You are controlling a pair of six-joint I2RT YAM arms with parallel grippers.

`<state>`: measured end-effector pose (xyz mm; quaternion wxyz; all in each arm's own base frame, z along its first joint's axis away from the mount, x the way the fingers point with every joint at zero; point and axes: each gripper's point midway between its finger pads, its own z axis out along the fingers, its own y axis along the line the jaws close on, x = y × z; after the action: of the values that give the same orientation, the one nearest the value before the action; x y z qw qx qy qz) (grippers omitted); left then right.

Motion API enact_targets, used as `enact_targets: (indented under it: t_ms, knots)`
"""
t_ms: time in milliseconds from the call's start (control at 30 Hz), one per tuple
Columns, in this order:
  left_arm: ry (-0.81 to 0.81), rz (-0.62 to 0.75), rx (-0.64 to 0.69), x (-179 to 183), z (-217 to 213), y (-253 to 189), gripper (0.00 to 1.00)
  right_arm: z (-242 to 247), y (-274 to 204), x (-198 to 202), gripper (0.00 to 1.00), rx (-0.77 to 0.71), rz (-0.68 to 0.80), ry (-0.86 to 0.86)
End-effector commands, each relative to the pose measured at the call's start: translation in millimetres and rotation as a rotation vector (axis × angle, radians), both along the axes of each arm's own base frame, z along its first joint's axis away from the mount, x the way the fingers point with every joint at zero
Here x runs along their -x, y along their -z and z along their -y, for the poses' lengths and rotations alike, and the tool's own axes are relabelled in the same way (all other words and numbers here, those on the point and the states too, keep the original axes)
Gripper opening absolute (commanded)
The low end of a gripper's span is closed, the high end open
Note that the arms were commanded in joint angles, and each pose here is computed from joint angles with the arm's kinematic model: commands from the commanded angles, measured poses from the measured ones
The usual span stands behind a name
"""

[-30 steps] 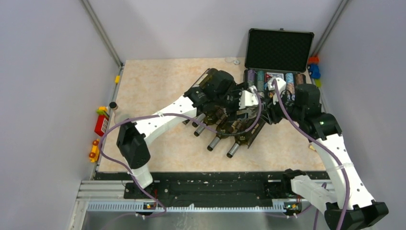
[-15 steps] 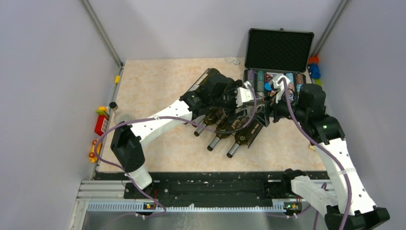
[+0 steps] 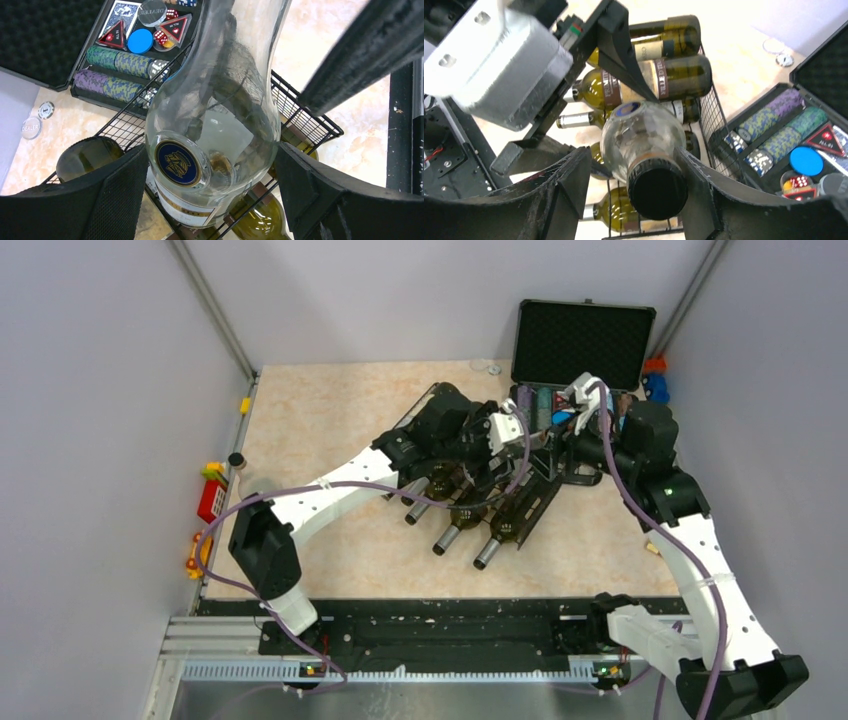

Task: Put the wine bottle on the wine rack
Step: Place the wine bottle in the wine rack.

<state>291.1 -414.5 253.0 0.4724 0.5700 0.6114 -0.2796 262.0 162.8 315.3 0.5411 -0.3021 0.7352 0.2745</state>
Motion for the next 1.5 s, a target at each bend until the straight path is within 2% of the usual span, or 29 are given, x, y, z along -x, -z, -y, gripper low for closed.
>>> enact_targets:
  t_ms: [0,100,200,500,700,1367,1467]
  knots:
    - [0.118,-0.098,0.089,41,17,-13,0.0,-20,-51,-7,0.6,-0.113,0.179,-0.088]
    - [0.107,-0.118,0.102,40,16,-14,0.0,-23,-48,-15,0.55,-0.131,0.179,-0.086]
    - [0.09,-0.14,0.122,38,15,-18,0.0,-26,-44,-21,0.56,-0.143,0.178,-0.09]
    - [0.034,-0.207,0.185,29,8,-29,0.0,-30,-27,-31,0.7,-0.197,0.127,-0.072]
    - [0.005,-0.253,0.226,23,3,-34,0.0,-29,-23,-39,0.72,-0.231,0.119,-0.044]
    - [-0.036,-0.324,0.27,13,-5,-29,0.0,-30,-5,-55,0.62,-0.278,0.073,-0.004]
    - [-0.033,-0.33,0.268,12,-2,-27,0.0,-30,-6,-56,0.56,-0.283,0.07,0.006]
